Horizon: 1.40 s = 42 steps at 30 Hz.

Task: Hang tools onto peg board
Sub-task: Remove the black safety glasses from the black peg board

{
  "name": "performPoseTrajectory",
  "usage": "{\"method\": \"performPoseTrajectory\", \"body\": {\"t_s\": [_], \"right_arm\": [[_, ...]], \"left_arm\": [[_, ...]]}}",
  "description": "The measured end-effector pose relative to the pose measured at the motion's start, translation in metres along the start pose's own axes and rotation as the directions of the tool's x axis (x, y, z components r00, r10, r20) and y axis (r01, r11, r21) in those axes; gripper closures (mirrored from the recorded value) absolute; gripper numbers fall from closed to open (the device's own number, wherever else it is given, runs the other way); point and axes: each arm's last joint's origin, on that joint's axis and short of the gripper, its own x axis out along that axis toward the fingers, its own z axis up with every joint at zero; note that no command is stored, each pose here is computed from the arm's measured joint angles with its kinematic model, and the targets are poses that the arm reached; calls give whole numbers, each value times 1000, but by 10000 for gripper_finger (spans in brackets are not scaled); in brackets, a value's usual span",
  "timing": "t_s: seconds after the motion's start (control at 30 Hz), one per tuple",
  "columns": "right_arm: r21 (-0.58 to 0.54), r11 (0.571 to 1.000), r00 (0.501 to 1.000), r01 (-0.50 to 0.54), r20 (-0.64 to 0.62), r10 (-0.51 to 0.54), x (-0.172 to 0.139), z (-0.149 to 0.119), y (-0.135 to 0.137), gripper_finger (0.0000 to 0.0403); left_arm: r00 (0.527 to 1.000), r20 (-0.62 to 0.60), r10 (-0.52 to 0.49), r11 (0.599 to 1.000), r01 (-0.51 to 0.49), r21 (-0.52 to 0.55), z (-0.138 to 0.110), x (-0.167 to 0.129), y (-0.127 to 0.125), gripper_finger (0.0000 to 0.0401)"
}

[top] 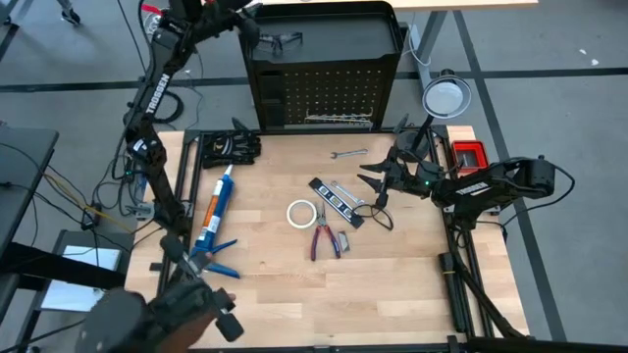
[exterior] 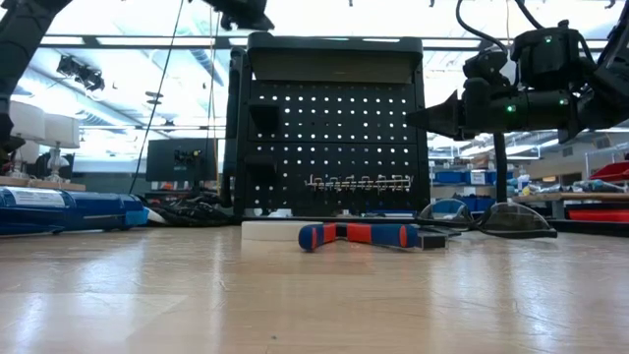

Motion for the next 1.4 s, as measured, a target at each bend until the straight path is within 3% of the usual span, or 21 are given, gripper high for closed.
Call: {"method": "performPoseTrajectory", "body": {"t_s": [0.3, 0.63, 0.9, 1.4], "right_arm": [[0, 1000, 1000, 0, 0, 0, 0, 0, 0, 263], [0, 1000, 1000, 0, 0, 0, 0, 0, 0, 263], [0, 1000, 1000, 0, 0, 0, 0, 0, 0, 263], [0, 1000, 1000, 0, -1, 0, 0, 0, 0, 263]], "left_arm": [[981, -120, -155, 986, 146, -80, -29, 12, 10, 265], [953, -122, -277, 960, 270, -75, -33, 11, 5, 264], [960, -139, -243, 969, 236, -65, -33, 13, 2, 263], [917, -214, -336, 942, 332, -53, -38, 8, -10, 263]]}}
